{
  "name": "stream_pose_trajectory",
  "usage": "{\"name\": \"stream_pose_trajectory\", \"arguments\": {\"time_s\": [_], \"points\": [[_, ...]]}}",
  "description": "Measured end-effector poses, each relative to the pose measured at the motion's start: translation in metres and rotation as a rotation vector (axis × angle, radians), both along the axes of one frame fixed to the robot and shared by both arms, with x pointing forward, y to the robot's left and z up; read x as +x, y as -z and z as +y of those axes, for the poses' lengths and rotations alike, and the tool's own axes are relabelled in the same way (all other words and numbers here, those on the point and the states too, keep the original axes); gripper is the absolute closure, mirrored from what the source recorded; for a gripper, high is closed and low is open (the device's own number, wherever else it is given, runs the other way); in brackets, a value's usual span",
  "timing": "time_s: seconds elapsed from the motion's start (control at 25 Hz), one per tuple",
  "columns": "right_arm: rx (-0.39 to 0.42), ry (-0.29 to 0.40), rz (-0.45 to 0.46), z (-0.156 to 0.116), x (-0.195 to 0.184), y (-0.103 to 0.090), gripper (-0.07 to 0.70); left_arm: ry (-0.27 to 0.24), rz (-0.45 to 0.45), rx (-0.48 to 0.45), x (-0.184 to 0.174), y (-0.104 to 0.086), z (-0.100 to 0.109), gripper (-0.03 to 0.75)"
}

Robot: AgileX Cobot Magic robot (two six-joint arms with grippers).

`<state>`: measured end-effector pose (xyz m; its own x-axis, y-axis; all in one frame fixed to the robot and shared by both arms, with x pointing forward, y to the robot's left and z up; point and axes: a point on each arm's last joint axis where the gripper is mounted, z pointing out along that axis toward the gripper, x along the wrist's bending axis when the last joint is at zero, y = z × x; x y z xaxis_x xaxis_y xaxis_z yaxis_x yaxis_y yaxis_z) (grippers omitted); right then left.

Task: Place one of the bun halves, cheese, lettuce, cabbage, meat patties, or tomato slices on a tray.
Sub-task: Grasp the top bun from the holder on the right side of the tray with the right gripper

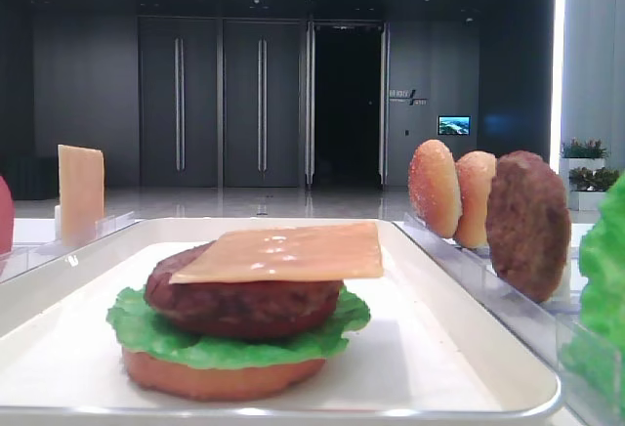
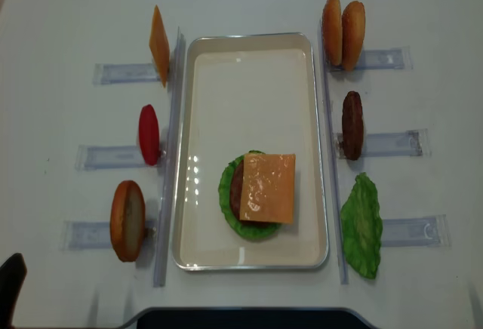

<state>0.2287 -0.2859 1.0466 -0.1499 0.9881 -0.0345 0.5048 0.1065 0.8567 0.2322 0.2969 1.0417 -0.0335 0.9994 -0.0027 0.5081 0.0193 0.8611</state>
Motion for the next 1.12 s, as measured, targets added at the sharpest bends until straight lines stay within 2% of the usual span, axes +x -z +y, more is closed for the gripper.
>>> {"name": "stream_pose_trajectory", "arguments": {"time_s": [0.4,0.84,0.96,1.12], "points": [[0.001,-0.001,0.000,0.000,0.000,0.000,0.090,0.000,-0.001,0.000,0.000,0.000,0.000,0.349],[-0.014,0.000,-0.007,-0.001,0.002,-0.002,0.090,0.000,-0.001,0.000,0.000,0.000,0.000,0.371],[-0.005,-0.005,0.072,0.000,0.014,-0.003,0.090,0.000,-0.001,0.000,0.000,0.000,0.000,0.395],[0.030,-0.021,0.220,0.002,0.037,-0.003,0.090,0.000,-0.001,0.000,0.000,0.000,0.000,0.430]]}}
